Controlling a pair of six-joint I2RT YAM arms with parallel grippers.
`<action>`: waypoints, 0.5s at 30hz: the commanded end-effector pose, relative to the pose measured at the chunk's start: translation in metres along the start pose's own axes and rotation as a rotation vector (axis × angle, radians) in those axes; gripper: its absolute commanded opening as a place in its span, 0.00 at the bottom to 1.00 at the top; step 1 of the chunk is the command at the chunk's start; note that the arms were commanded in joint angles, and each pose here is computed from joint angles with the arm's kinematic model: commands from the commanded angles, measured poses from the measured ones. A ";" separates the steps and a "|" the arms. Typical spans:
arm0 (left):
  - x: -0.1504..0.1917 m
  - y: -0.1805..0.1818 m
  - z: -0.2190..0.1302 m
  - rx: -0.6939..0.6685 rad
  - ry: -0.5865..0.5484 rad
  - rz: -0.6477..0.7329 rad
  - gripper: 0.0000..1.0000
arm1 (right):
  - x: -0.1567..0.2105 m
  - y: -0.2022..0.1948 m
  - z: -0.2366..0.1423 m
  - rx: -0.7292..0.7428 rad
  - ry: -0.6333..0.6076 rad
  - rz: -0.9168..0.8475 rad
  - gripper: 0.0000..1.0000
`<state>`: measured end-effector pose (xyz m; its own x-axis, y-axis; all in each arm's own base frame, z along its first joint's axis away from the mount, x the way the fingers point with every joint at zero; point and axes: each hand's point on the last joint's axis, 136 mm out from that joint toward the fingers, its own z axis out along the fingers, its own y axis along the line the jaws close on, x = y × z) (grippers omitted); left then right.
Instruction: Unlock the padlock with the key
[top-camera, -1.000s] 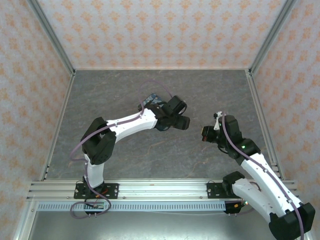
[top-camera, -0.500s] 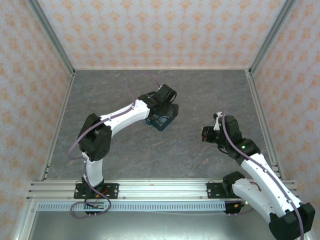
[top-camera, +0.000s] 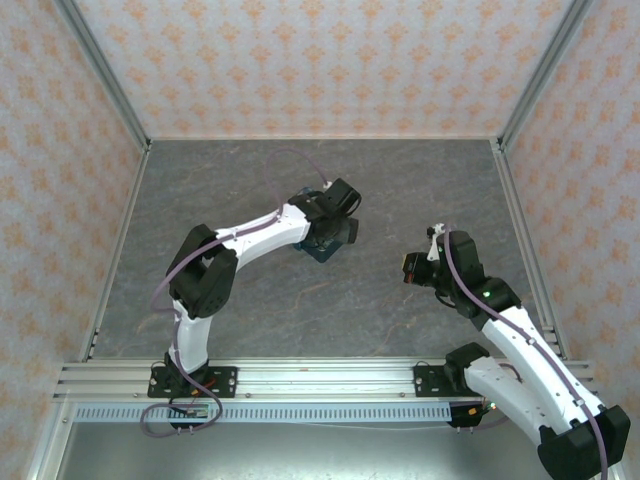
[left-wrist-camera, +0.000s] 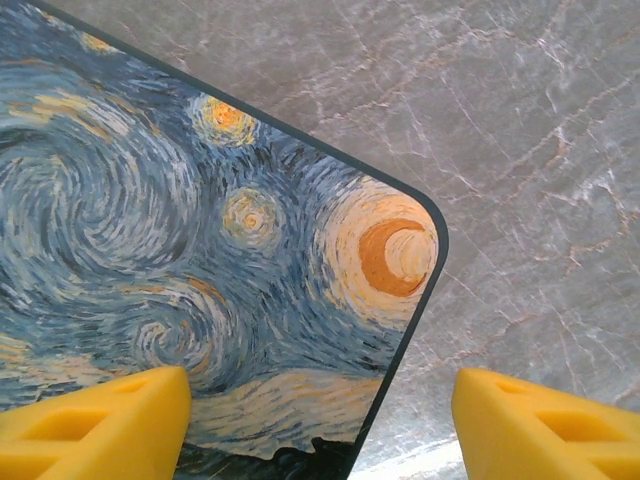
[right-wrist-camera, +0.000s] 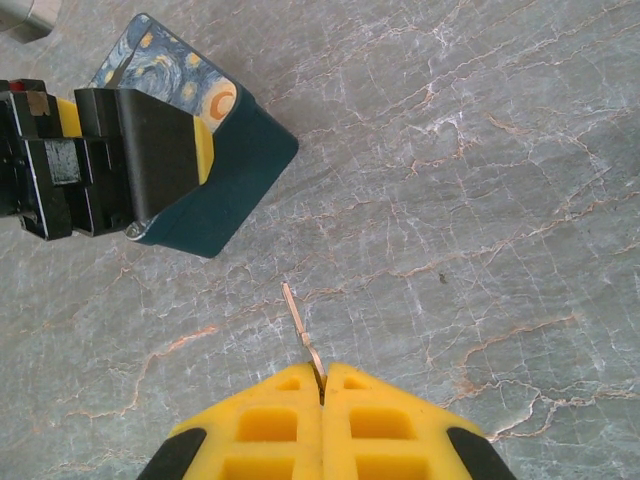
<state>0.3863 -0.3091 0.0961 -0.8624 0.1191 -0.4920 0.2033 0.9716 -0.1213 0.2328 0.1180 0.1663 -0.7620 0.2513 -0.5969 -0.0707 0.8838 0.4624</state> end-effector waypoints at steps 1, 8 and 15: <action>0.045 -0.019 0.022 0.036 0.135 0.030 0.70 | 0.000 -0.002 -0.001 0.005 -0.007 0.014 0.00; 0.044 -0.052 0.022 0.131 0.138 0.029 0.69 | 0.001 -0.001 0.001 -0.016 -0.002 0.027 0.00; 0.026 -0.079 0.002 0.254 0.085 0.032 0.68 | 0.003 -0.001 0.007 -0.069 0.010 0.070 0.00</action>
<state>0.3672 -0.3744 0.1029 -0.8580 0.1459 -0.4925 0.3147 0.9071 -0.2795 0.2320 0.1144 0.1538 -0.7810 0.2884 -0.5540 -0.0375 0.8638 0.5024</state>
